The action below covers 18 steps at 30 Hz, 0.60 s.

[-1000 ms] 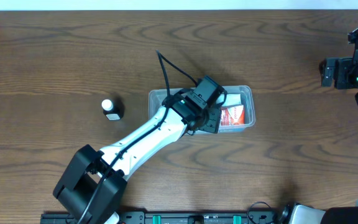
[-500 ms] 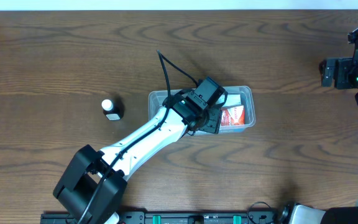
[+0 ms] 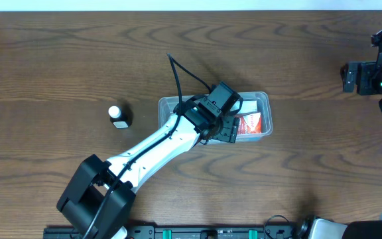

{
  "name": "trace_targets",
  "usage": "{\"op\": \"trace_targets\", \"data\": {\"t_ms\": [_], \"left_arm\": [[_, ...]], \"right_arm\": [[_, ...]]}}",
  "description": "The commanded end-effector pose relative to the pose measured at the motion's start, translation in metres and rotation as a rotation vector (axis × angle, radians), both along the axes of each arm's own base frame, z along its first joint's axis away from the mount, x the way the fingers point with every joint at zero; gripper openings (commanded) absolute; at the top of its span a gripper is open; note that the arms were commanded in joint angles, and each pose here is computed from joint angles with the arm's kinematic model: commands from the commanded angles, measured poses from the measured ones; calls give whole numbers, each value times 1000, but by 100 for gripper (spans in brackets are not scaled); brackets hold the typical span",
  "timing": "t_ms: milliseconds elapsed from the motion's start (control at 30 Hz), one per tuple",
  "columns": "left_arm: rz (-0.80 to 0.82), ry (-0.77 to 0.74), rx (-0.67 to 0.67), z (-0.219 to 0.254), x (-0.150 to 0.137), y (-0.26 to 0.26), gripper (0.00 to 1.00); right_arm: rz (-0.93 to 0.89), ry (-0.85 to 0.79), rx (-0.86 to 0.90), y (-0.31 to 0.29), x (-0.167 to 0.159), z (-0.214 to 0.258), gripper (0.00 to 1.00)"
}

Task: Pack container
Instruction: 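Lower the tin into the container beside the red box and release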

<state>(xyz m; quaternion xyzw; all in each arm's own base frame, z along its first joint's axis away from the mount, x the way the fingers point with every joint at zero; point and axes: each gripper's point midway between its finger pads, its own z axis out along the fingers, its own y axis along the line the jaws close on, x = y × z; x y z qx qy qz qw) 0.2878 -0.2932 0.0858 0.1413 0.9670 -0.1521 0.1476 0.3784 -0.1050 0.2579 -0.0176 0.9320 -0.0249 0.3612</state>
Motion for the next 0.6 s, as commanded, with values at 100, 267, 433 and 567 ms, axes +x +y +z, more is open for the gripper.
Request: {"op": "trace_targets", "data": {"t_ms": [100, 267, 433, 567], "left_arm": [[-2, -38, 5, 4, 11, 1, 78], [14, -70, 7, 6, 26, 10, 78], [64, -79, 4, 14, 41, 29, 78], [103, -102, -27, 41, 45, 46, 79]], "right_arm": [[-19, -4, 12, -4, 0, 1, 99], [-19, -4, 12, -4, 0, 1, 99], [-19, -4, 12, -4, 0, 1, 99], [-19, -4, 12, -4, 0, 1, 99]]}}
